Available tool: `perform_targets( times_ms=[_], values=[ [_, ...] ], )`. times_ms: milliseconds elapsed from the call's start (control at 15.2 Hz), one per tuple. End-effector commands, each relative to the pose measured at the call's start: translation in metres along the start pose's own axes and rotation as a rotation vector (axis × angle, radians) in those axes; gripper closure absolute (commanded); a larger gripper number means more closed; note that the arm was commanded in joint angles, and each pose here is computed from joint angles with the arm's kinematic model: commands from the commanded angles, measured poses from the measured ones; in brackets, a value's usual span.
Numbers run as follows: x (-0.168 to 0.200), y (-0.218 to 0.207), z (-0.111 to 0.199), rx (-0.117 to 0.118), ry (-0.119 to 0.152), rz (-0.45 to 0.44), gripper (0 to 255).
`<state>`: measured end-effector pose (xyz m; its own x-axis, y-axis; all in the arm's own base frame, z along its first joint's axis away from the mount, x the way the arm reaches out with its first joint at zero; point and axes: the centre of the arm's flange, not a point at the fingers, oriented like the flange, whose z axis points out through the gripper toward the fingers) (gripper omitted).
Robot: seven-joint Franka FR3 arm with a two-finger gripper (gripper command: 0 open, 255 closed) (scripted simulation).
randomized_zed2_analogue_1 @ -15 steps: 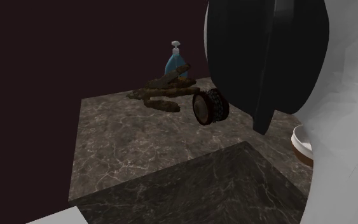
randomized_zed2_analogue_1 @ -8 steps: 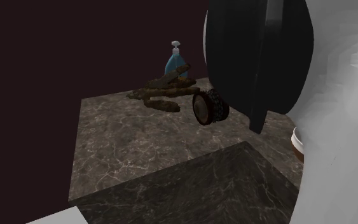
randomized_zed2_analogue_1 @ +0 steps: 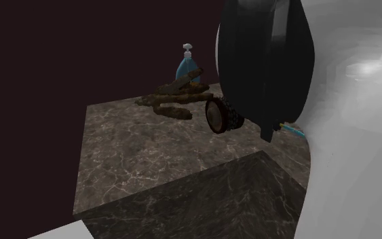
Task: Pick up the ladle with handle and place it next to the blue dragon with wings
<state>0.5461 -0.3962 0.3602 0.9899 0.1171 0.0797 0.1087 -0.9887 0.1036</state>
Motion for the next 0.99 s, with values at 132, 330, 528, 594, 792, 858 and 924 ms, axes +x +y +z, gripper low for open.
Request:
perform_targets(
  times_ms=[132,330,528,594,792,858,924],
  values=[
    [-0.0006,-0.0015,0.0152,0.001,0.0,-0.001,255],
    [-0.0006,-0.0015,0.0152,0.001,0.0,-0.001,255],
    [-0.0006,-0.0015,0.0152,0.001,0.0,-0.001,255],
    [-0.0005,-0.0015,0.0149,0.001,0.0,-0.001,0],
    [-0.0005,-0.0012,0.0149,0.001,0.0,-0.001,0],
    [-0.0005,-0.0012,0.0149,0.001,0.0,-0.001,0],
    [-0.0006,-0.0015,0.0152,0.001,0.0,-0.001,0]
  ],
)
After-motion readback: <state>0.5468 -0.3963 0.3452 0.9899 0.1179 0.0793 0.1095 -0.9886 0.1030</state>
